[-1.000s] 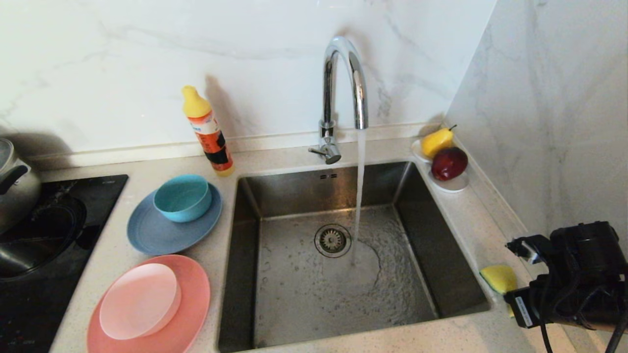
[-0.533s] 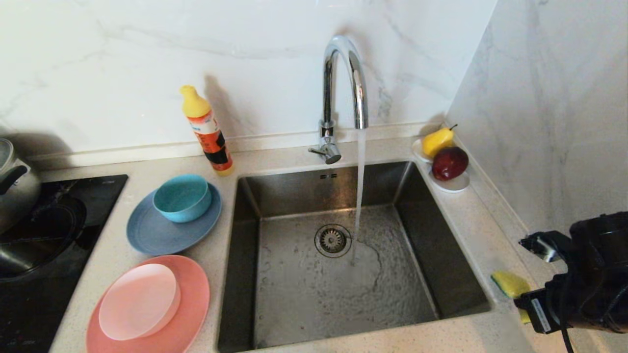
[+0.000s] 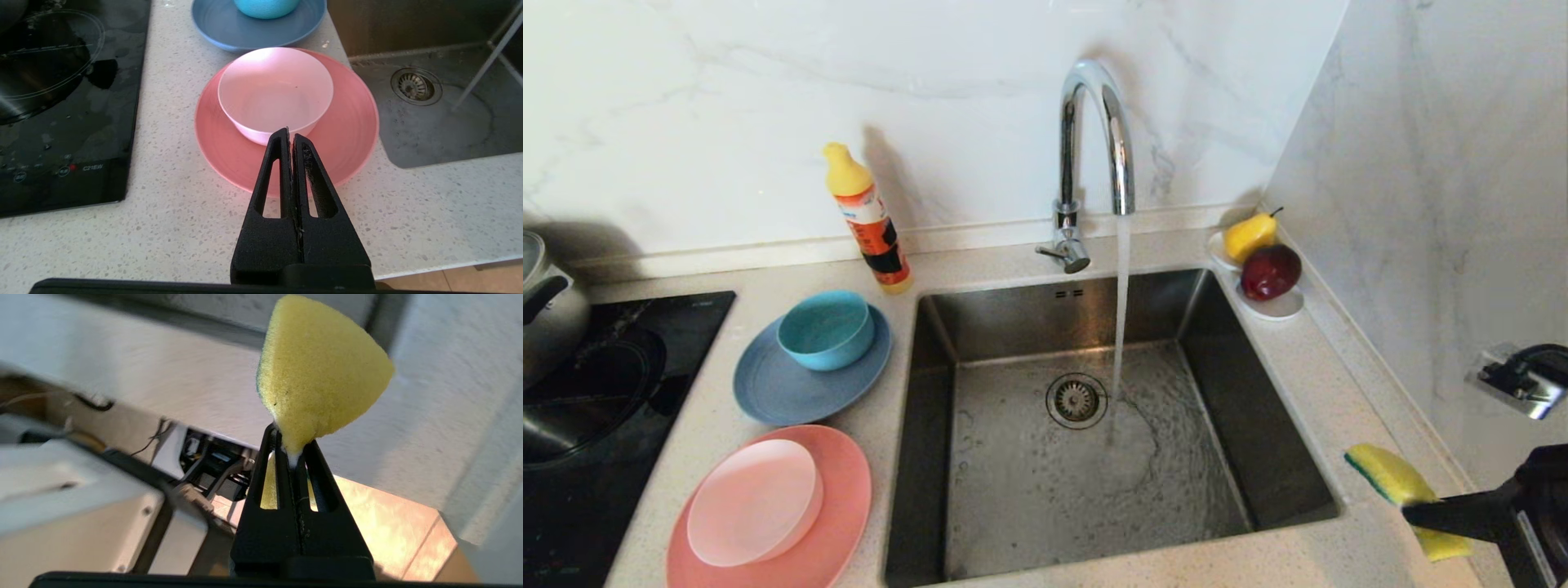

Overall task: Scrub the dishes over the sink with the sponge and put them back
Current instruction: Pick up a bowl and the sponge

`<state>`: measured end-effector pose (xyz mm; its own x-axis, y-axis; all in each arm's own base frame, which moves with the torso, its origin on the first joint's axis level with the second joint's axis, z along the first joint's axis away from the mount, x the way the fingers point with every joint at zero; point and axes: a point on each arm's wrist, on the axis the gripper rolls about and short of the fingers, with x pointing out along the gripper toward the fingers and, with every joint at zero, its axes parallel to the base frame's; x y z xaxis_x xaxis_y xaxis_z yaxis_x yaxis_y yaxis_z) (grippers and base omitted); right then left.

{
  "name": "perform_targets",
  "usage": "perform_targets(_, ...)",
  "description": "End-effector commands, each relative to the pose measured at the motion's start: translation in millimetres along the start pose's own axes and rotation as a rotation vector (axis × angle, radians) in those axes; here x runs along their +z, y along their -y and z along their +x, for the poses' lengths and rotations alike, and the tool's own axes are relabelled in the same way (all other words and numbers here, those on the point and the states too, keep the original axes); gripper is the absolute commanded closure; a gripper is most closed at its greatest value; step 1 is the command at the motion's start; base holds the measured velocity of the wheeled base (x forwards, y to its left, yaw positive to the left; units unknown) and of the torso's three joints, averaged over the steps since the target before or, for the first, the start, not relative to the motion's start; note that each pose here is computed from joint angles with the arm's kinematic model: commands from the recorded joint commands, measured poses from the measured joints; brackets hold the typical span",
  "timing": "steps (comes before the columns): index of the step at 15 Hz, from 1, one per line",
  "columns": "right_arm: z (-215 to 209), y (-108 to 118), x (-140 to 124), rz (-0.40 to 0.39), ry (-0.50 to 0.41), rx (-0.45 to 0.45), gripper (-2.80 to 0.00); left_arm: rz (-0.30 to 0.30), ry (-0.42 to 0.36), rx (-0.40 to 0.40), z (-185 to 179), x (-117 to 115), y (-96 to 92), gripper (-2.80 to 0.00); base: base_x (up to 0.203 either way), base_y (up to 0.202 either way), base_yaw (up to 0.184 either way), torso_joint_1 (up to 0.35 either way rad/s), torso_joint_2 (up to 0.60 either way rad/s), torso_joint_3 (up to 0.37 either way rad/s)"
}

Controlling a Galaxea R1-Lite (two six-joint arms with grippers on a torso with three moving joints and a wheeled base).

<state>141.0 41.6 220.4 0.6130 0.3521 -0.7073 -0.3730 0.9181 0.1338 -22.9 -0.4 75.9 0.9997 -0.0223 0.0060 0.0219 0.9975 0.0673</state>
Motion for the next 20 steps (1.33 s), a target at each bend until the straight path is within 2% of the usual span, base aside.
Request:
perform_targets(1, -14.2, -12.6, 0.0, -0.057, 0.046, 0.054, 0.0, 0.0, -0.001, 0.0, 0.1, 0.1, 0.0, 0.0, 0.0, 0.0, 0.0, 0.0, 0.0, 0.0)
perform_targets(4, -12.3, -27.2, -0.1, -0.087, 0.031, 0.131, 0.0, 0.003, -0.001, 0.0, 0.0, 0.3, 0.0, 0.0, 0.0, 0.0, 0.0, 0.0, 0.0, 0.0)
perform_targets(9, -8.6, -42.6, 9.6, -0.003, 0.006, 0.203, 0.0, 0.003, -0.003, 0.001, 0.1, -0.1, 0.0, 0.0, 0.0, 0.0, 0.0, 0.0, 0.0, 0.0)
perform_targets(12, -8.6, -48.6, 8.2, -0.013, -0.011, 0.23, 0.0, 0.022, -0.005, -0.001, 0.0, -0.1, 0.0, 0.0, 0.0, 0.0, 0.0, 0.0, 0.0, 0.0)
perform_targets(15, -6.2, -49.6, 6.0, 0.039, -0.032, 0.23, 0.0, 0.006, -0.009, 0.005, -0.4, 0.2, -0.1, 0.0, 0.0, 0.0, 0.0, 0.0, 0.0, 0.0)
perform_targets(17, -6.4, -48.9, 4.4, 0.043, -0.036, 0.222, 0.0, 0.005, -0.01, 0.007, -0.8, 1.2, -0.2, 0.0, 0.0, 0.0, 0.0, 0.0, 0.0, 0.0)
perform_targets(18, -8.8, -48.1, 3.1, 0.044, -0.036, 0.218, 0.0, 0.005, 0.016, 0.019, -3.3, 11.4, -1.0, 0.0, 0.0, 0.0, 0.0, 0.0, 0.0, 0.0)
perform_targets(20, -12.5, -46.0, -0.5, 0.048, -0.037, 0.211, 0.0, -0.003, 0.08, 0.074, -10.4, 54.4, -4.9, 0.0, 0.0, 0.0, 0.0, 0.0, 0.0, 0.0)
